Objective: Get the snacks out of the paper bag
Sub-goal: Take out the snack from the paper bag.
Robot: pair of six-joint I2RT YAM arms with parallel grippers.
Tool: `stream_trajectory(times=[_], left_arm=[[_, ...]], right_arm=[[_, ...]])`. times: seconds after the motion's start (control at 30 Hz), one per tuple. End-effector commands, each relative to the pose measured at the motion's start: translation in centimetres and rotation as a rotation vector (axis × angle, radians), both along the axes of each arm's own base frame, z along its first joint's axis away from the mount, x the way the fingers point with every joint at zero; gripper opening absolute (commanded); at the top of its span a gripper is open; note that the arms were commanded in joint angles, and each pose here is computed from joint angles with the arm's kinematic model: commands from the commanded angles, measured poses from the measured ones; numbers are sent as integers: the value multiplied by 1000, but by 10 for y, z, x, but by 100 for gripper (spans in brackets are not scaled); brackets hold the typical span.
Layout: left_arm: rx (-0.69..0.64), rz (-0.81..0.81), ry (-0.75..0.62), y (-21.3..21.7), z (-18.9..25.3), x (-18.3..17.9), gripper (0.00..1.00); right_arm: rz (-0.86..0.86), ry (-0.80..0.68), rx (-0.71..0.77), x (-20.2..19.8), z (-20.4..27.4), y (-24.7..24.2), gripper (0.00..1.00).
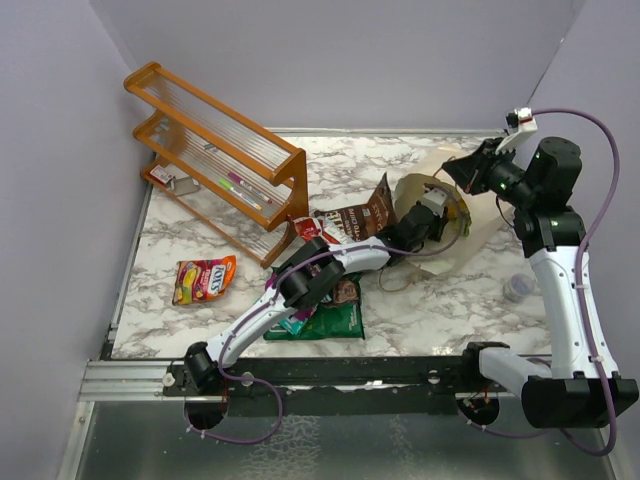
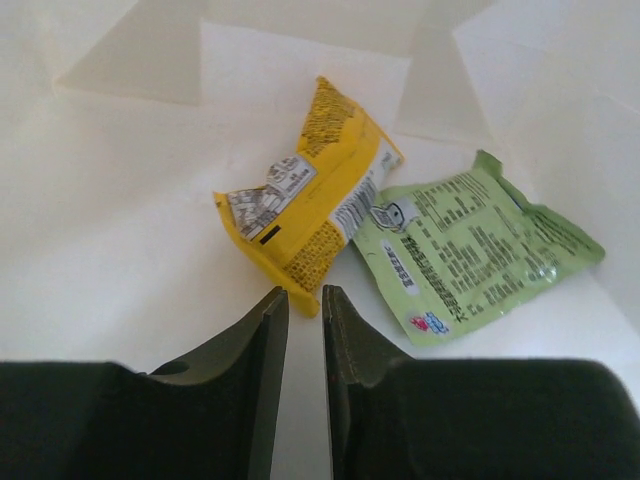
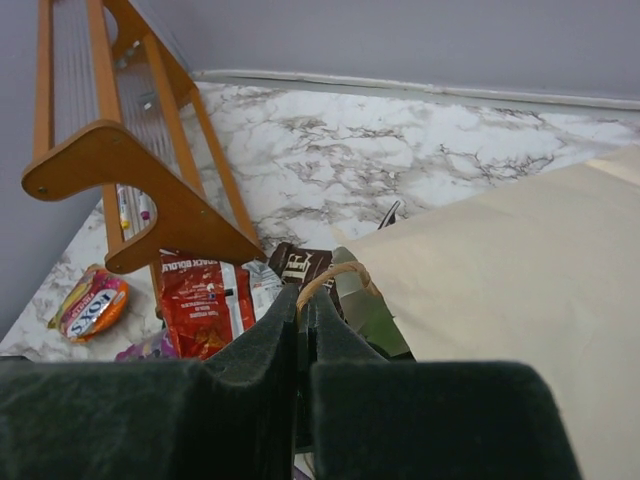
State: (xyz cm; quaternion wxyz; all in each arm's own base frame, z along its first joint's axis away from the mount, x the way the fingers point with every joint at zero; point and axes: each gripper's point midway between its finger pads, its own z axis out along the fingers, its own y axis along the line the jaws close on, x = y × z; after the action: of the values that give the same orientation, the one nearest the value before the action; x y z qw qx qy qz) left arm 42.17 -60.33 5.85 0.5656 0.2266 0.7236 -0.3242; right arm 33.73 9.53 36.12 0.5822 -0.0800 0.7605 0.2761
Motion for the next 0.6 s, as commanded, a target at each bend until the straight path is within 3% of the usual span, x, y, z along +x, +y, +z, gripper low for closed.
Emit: stream_trajectory(times=[0.0,0.2,0.57], left_arm=[[-150,162,130,11,18,19,25],[-218,238,207,13,7,28,37],[-314,250,309,-5,-22,31,42]], right_arm=[[61,-68,32,-16,29,10,1],[54,-67,27,-15,27,9,1],[50,-75,27,-16,35,8,1]])
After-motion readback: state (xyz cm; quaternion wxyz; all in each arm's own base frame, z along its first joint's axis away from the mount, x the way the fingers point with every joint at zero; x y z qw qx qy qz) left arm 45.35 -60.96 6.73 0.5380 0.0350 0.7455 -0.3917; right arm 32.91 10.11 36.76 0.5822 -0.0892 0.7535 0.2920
